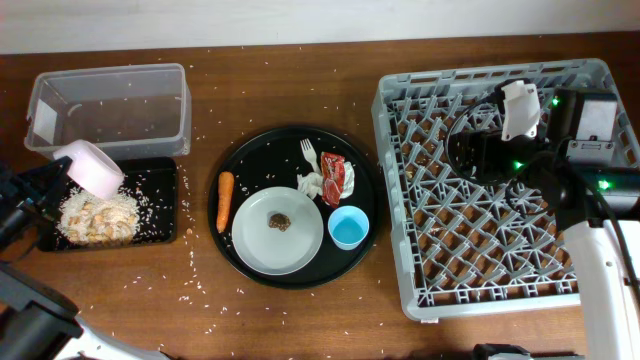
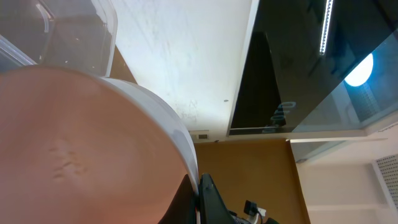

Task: Sort waste into correct bins and load items into the dishwasher rack
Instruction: 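Tip the pink bowl over the black tray to dump the rice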

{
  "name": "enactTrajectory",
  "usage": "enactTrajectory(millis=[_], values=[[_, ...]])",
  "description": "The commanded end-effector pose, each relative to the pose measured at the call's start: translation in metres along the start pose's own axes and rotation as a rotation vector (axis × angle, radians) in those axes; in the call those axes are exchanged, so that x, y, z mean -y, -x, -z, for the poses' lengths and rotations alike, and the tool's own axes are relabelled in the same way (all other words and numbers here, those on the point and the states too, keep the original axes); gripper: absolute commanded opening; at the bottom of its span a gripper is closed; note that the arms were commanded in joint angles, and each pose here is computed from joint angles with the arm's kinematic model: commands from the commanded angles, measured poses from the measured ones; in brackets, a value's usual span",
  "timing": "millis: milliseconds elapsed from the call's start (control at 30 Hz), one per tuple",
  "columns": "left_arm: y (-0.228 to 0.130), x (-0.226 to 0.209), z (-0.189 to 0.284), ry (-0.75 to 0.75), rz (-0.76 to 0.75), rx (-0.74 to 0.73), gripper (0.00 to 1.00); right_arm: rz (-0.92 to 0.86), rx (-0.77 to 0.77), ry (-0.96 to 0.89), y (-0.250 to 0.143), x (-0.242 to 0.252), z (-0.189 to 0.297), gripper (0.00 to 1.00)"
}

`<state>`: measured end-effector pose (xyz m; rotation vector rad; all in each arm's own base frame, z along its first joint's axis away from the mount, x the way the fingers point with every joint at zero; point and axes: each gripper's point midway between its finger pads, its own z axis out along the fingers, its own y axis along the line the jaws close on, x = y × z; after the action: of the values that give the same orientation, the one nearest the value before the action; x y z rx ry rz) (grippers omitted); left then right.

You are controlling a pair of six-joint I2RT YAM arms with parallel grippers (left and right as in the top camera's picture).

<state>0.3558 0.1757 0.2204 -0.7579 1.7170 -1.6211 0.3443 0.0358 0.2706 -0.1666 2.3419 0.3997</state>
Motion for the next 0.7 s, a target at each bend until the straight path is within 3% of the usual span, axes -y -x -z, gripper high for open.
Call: enactTrajectory(millis=[0,133,167,233,400,500,667], values=[[-0.002,0.003,0.001,0.020,-0.027,-0.005,0.01,-0.002,0.019,0.003,0.007,-0.001,0.005,0.85],[0.010,-0.036,0.003,0.220,-0.203,-0.047,0.01,-0.001,0.021,0.003,0.007,-0.001,0.005,0.85],[0.006,-0.039,0.003,0.245,-0.026,-0.038,0.01,-0.002,0.019,0.003,0.007,-0.001,0.005,0.84],[0.000,-0.010,-0.006,0.091,-0.036,-0.038,0.01,-0.003,0.016,0.003,0.006,-0.001,0.005,0.85],[-0.021,-0.003,-0.046,0.083,-0.083,-0.151,0.01,-0.002,0.017,0.003,0.006,-0.001,0.005,0.85],[-0.048,0.018,-0.090,0.141,-0.254,-0.297,0.01,-0.002,0.017,0.003,0.006,-0.001,0.005,0.85],[-0.119,0.040,-0.183,0.445,-0.714,-0.605,0.01,-0.003,0.017,0.003,0.006,-0.001,0.005,0.85]])
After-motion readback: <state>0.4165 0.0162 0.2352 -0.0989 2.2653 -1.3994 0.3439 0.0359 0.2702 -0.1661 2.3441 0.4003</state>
